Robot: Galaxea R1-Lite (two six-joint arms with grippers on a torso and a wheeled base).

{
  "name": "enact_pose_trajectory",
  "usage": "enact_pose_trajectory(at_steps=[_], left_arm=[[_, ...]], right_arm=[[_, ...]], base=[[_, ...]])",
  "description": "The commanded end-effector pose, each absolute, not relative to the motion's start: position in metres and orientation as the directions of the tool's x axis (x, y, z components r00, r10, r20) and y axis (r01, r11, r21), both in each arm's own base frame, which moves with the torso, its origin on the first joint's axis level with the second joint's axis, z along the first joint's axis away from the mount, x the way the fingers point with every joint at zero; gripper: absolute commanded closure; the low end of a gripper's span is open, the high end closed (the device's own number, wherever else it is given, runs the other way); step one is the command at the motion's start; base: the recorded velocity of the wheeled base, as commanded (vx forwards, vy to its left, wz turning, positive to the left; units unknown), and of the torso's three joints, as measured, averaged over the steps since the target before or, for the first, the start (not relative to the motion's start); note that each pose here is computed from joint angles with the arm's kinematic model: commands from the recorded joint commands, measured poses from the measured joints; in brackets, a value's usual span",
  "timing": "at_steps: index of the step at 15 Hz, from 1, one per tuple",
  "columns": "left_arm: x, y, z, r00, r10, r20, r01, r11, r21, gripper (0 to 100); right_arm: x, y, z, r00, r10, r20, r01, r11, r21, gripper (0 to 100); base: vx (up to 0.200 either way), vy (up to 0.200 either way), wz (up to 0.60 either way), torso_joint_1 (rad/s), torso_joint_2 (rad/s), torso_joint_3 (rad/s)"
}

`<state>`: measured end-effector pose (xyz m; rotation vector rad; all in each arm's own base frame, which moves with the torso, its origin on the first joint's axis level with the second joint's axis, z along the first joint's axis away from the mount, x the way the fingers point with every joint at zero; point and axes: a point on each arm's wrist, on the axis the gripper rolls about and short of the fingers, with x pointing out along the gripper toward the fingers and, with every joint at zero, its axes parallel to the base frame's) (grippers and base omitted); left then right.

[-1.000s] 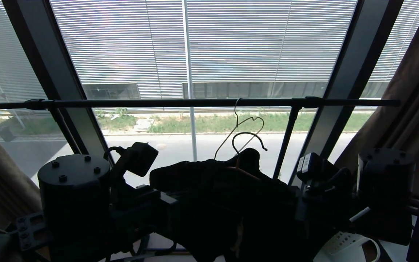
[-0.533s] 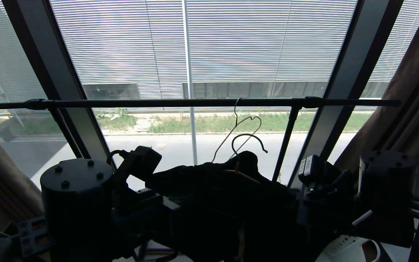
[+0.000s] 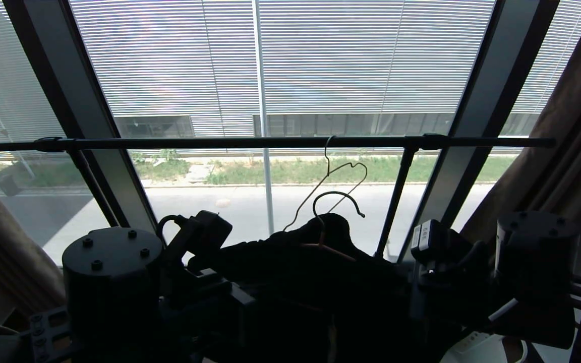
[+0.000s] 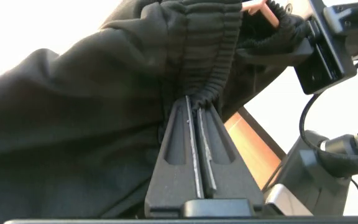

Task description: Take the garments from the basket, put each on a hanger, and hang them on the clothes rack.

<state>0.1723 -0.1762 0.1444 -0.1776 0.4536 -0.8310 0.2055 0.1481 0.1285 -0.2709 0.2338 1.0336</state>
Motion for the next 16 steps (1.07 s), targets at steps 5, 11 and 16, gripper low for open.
enact_pose_trajectory(at_steps=[5,11,16], left_arm=[[0.176,-0.179,0.138,0.580,-0.738,-0.343,0.664,0.673,-0.326,0],[0.175,-0.177,0.145,0.595,-0.747,-0.297,0.672,0.665,-0.326,0],[0.165,-0.168,0.152,0.566,-0.783,-0.259,0.708,0.623,-0.333,0]], right_arm=[[0.204,0.148,0.128,0.492,0.813,-0.311,-0.868,0.482,-0.114,100],[0.206,0.148,0.127,0.494,0.813,-0.309,-0.867,0.484,-0.114,100],[0.217,0.131,0.126,0.487,0.821,-0.297,-0.870,0.485,-0.086,100]], base=[[0.000,0.000,0.00,0.000,0.00,0.000],[0.000,0.000,0.00,0.000,0.00,0.000],[0.000,0.000,0.00,0.000,0.00,0.000]])
